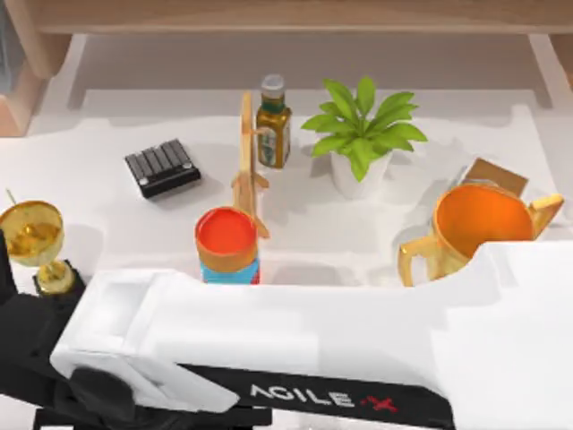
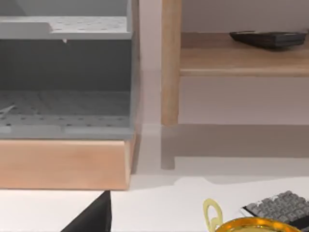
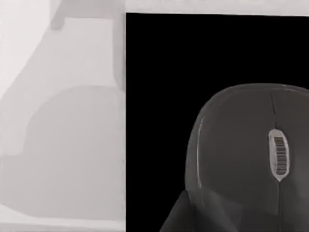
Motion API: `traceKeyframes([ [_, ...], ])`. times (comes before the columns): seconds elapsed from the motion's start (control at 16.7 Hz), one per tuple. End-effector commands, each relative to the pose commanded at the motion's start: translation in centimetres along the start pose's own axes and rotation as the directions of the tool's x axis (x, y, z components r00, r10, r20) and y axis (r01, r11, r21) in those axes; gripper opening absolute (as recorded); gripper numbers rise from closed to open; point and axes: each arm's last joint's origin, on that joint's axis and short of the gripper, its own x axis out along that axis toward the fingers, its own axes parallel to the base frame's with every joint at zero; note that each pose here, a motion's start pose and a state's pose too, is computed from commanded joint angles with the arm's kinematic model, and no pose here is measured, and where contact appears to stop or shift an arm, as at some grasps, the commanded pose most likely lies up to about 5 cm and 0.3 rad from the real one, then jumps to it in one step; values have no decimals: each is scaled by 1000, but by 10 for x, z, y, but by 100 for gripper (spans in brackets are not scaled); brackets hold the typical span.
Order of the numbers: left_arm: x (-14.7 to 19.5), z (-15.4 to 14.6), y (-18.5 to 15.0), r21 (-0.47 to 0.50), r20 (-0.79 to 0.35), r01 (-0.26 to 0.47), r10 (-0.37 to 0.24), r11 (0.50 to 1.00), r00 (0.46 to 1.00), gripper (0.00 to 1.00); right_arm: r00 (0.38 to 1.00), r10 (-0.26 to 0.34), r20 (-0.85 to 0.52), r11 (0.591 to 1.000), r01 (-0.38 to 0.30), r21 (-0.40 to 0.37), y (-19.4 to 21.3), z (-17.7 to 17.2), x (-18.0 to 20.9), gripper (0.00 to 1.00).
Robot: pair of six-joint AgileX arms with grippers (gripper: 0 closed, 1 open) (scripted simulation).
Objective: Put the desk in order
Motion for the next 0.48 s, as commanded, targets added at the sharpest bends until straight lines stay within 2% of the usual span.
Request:
traceKeyframes([
  [0.18, 0, 0, 0, 0, 0, 0, 0, 1000, 1000, 100, 998, -58, -21, 998, 58, -7, -4, -3, 20, 0],
  [0.42, 0, 0, 0, 0, 0, 0, 0, 1000, 1000, 100, 998, -58, -21, 998, 58, -7, -4, -3, 20, 0],
  [0.48, 0, 0, 0, 0, 0, 0, 0, 1000, 1000, 100, 998, -58, -21, 998, 58, -7, -4, -3, 20, 8],
])
